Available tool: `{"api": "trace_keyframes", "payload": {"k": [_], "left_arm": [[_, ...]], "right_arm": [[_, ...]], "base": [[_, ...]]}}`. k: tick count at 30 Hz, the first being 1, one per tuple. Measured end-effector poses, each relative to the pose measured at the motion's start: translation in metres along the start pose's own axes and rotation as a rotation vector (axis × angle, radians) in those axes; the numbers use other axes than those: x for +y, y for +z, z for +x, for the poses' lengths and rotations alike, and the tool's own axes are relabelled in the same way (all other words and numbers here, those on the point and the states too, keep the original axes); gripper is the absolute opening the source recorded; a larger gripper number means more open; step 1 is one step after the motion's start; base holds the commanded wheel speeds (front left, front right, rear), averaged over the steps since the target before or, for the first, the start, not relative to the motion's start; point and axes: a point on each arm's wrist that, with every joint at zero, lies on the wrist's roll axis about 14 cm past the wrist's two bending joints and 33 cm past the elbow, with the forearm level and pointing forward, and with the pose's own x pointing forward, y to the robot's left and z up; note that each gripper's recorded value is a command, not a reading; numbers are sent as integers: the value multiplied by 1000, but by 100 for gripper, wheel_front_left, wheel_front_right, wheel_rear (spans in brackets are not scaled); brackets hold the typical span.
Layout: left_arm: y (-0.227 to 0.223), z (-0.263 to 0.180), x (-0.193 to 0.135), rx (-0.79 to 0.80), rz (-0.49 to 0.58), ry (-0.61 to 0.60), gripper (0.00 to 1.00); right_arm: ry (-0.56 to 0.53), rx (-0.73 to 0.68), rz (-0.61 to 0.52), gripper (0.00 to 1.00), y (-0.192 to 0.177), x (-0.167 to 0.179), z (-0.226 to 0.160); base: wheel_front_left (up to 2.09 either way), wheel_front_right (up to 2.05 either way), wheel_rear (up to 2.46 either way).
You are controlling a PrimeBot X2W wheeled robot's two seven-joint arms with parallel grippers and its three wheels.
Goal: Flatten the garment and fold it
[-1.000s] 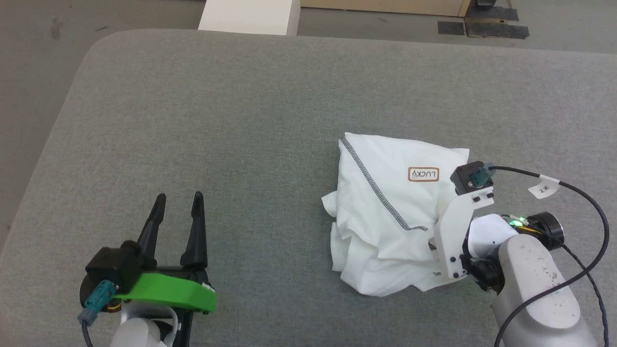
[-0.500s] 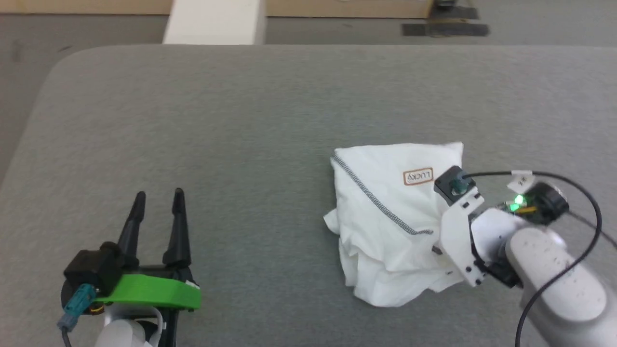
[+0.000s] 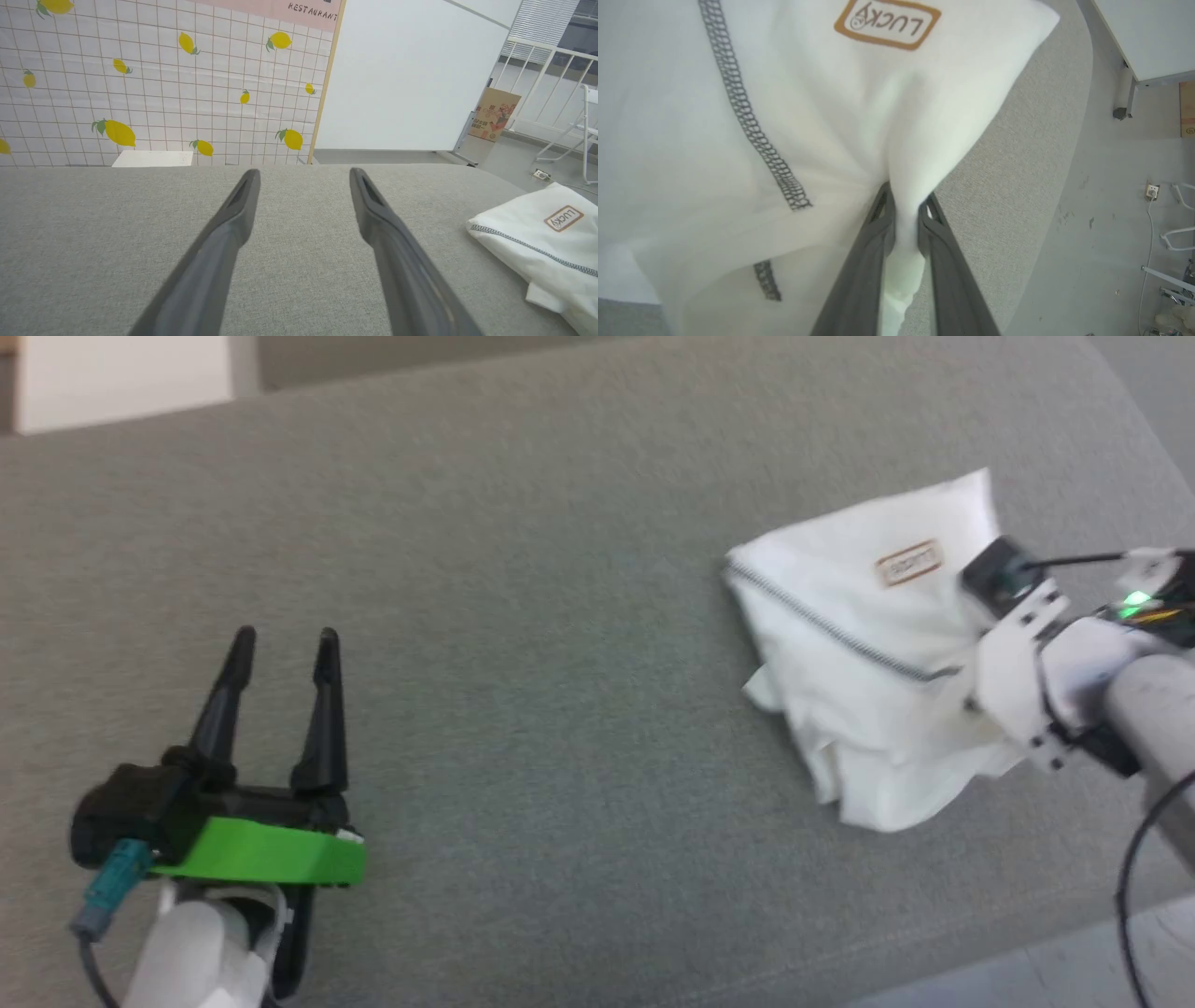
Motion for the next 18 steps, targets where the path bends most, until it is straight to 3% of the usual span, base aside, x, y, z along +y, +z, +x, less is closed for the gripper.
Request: {"api": "trace_keyframes", "payload": {"k": [9, 18], "left_arm": [[-38, 21, 25, 64, 33, -22, 100], [-64, 20, 55, 130, 67, 21, 100]], "right_arm": [[-203, 163, 8, 0, -58, -90, 17], [-358, 268, 60, 0, -90, -145, 28]], "base": [[0, 0, 0], [0, 0, 0]]}}
